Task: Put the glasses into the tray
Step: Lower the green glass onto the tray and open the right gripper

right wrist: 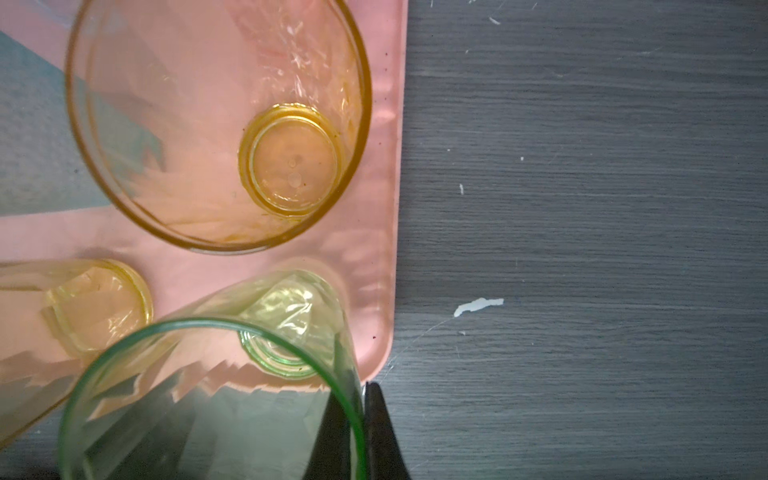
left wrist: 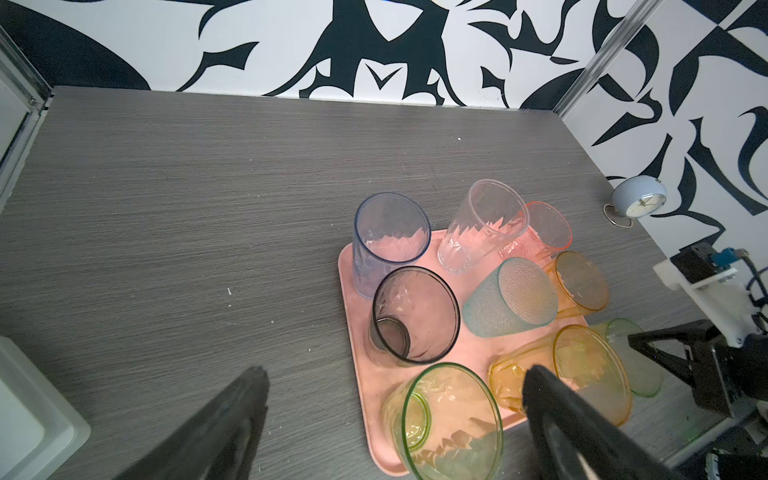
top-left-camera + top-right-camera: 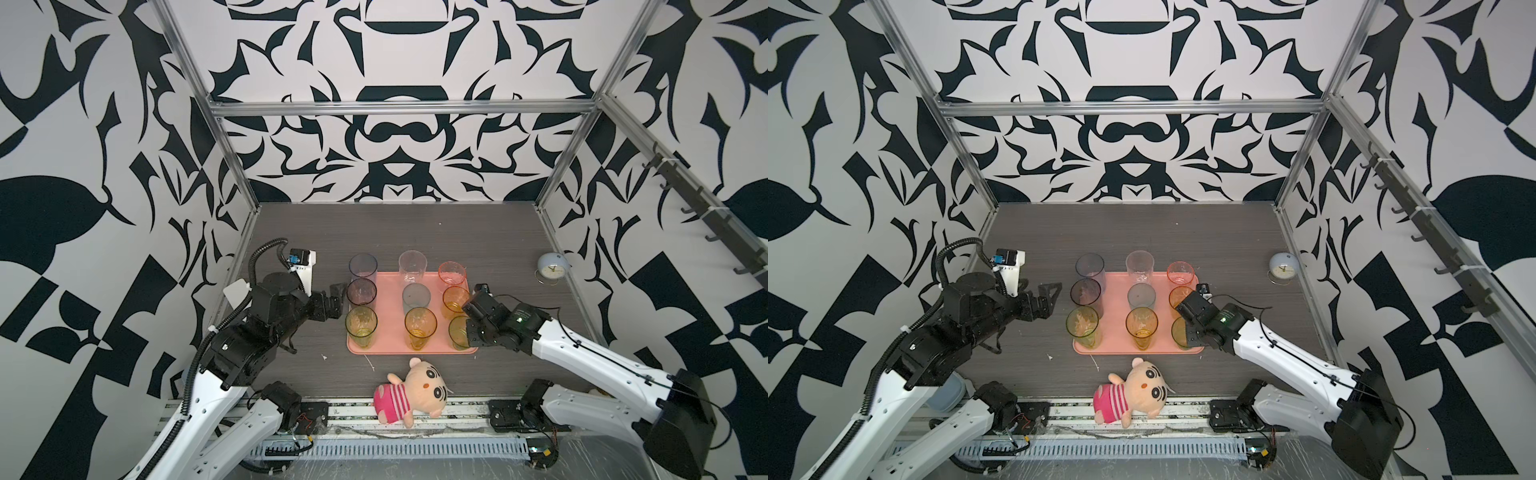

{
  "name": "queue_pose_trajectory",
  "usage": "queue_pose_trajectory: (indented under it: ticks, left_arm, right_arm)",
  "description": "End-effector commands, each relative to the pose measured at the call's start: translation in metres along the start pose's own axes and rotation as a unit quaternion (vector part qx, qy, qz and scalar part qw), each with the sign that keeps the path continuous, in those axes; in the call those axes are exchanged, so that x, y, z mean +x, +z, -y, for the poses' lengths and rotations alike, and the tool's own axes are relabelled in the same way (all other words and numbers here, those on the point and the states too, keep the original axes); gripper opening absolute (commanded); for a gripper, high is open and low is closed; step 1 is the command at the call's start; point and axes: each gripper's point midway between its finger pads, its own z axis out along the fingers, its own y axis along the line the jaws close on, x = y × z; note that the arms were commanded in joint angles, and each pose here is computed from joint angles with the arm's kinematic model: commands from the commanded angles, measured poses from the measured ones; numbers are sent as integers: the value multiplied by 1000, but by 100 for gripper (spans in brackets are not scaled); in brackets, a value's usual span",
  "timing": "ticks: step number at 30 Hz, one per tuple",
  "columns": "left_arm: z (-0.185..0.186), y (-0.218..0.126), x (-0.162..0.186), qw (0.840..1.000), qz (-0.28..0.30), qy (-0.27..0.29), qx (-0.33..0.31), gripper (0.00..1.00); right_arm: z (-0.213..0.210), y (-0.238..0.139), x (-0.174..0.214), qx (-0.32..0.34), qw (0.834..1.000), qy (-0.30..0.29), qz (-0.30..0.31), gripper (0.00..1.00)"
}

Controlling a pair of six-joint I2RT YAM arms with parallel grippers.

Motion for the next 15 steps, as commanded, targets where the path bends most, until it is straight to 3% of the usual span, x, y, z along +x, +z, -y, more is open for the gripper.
queue_pose_trajectory:
  ticks: [1, 15]
  left_arm:
    - [0, -1, 1, 1000, 4, -9, 2, 99]
    - [-5, 3, -6, 1000, -1, -16, -20, 99]
  right_arm:
    - [-1, 2, 0, 3, 1000, 11, 1, 1]
    - [-4, -12, -7, -4, 1000, 15, 0, 32]
